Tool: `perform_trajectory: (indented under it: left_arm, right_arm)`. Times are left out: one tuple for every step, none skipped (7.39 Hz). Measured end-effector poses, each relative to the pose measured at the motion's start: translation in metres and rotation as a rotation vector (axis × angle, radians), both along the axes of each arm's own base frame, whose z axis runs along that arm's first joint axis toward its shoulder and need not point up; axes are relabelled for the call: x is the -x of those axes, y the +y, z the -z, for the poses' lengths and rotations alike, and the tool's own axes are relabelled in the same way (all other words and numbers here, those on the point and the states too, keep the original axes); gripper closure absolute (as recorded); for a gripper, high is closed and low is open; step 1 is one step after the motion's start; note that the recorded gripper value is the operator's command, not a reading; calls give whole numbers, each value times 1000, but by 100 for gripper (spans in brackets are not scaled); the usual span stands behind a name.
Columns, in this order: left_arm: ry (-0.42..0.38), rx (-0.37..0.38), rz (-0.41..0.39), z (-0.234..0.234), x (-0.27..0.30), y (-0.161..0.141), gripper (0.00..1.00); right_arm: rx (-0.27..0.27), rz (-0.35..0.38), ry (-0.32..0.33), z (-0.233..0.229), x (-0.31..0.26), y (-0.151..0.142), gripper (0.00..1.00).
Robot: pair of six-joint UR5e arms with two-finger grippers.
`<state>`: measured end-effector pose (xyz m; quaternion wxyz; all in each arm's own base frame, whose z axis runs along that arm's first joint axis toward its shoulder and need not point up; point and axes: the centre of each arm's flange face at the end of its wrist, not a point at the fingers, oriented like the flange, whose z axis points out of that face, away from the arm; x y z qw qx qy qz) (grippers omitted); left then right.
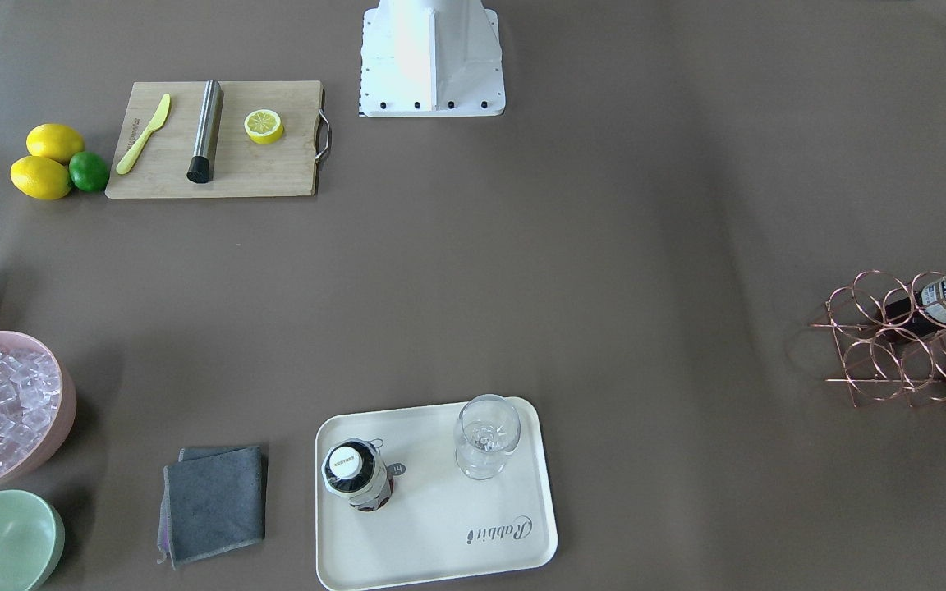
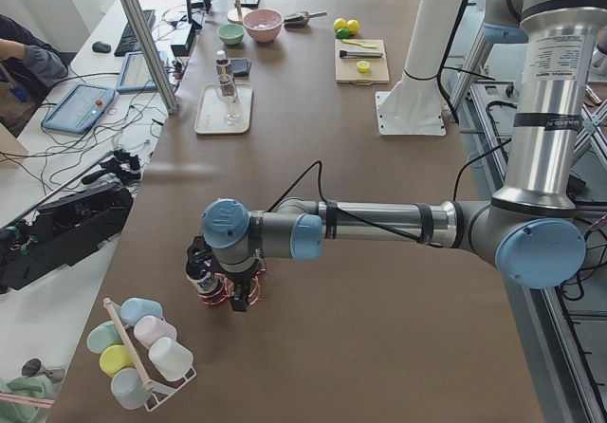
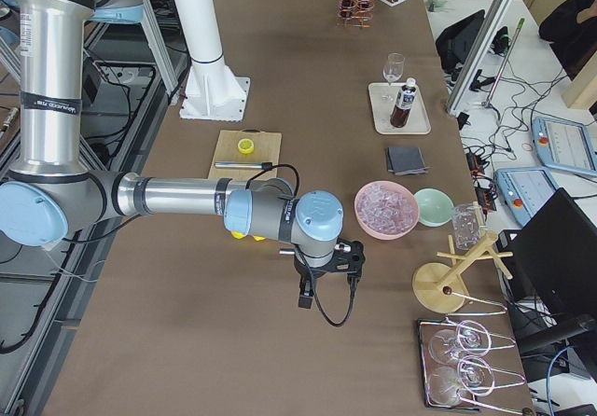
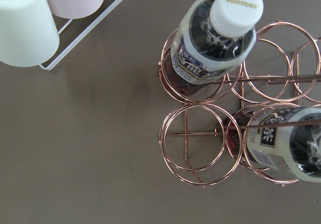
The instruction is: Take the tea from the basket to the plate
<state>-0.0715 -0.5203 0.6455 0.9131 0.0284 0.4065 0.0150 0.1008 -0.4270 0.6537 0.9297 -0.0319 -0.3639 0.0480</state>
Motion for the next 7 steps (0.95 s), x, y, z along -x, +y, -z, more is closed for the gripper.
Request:
perform_trajectory:
  left_arm:
    - [7,9,12,2,0,3,2]
    - [5,14,16,0,1,7,2]
    - [1,19,19,-2,2,10,2]
    - [0,18,30,-4,8,15,2]
    - [-2,19,36,-5,10,17,2]
    - [-10,23,42,-6,12,18,2]
    - [-16,25,47,-6,13,19,2]
  right_arm:
    - [1,-1,1,-1,0,0,0]
    - [2,-1,1,-1,-1,0,0]
    - [2,-1,1,-1,-1,0,0]
    - [2,-1,1,-1,-1,0,0]
    - [2,-1,1,-1,-1,0,0]
    - [1,-1,1,-1,-1,0,0]
    - [1,0,1,-1,0,0,0]
